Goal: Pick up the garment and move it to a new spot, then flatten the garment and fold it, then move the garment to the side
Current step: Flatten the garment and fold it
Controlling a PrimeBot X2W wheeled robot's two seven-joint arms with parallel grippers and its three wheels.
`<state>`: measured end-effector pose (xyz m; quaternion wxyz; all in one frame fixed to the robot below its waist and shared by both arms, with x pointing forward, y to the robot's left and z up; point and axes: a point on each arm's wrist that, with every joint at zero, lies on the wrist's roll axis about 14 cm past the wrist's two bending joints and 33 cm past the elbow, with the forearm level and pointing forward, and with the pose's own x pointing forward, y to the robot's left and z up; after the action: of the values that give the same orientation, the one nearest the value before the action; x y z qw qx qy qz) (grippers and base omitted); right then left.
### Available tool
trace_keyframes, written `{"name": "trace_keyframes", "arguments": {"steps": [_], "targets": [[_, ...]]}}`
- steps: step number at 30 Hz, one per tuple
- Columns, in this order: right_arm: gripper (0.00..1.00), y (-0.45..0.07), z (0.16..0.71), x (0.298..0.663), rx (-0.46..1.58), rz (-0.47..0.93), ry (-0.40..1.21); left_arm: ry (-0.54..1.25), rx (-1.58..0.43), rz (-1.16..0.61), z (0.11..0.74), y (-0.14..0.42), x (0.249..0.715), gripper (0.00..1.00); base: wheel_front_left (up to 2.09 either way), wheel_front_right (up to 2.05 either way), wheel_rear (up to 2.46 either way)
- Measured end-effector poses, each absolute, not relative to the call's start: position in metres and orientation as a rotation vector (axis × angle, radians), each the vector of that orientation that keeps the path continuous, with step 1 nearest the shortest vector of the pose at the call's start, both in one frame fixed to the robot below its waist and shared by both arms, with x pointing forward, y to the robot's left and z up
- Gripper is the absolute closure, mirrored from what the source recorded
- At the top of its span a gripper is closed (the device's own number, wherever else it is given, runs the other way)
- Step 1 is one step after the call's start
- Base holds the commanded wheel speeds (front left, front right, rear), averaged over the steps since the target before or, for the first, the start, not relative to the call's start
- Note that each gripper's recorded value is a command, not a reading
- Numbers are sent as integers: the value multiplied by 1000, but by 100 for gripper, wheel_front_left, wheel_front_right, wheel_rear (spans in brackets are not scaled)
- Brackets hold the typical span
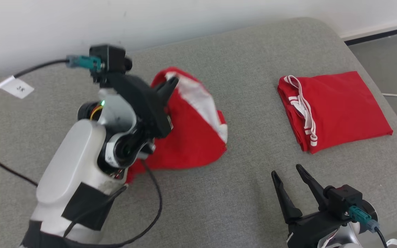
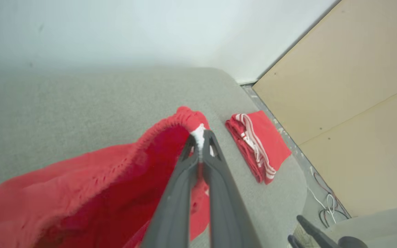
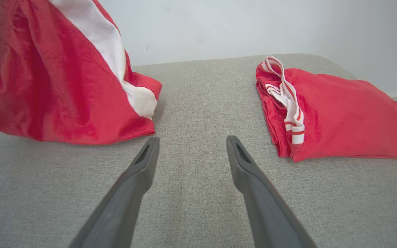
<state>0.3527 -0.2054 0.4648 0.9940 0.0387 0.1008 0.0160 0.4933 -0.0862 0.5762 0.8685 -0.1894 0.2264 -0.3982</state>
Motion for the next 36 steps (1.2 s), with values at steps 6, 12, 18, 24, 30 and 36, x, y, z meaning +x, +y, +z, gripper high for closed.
{"name": "trace_keyframes", "arguments": {"steps": [6, 12, 18, 24, 30, 36], "targets": [[0, -199, 472, 353, 79, 54, 182, 213, -526, -951, 665, -105, 480, 100, 0, 0, 0], [0, -195, 474, 348, 84, 64, 176, 103, -602, -1033, 710, -110, 456, 100, 0, 0, 0], [0, -182, 474, 351, 85, 107, 178, 178, -575, -896, 672, -76, 463, 100, 0, 0, 0], [0, -171, 475, 357, 82, 146, 181, 446, -504, -669, 558, -5, 450, 100, 0, 0, 0], [0, -161, 474, 364, 79, 180, 184, 565, -431, -500, 495, 49, 433, 100, 0, 0, 0], [0, -150, 471, 370, 78, 216, 196, 620, -335, -369, 454, 91, 428, 100, 0, 0, 0]]}}
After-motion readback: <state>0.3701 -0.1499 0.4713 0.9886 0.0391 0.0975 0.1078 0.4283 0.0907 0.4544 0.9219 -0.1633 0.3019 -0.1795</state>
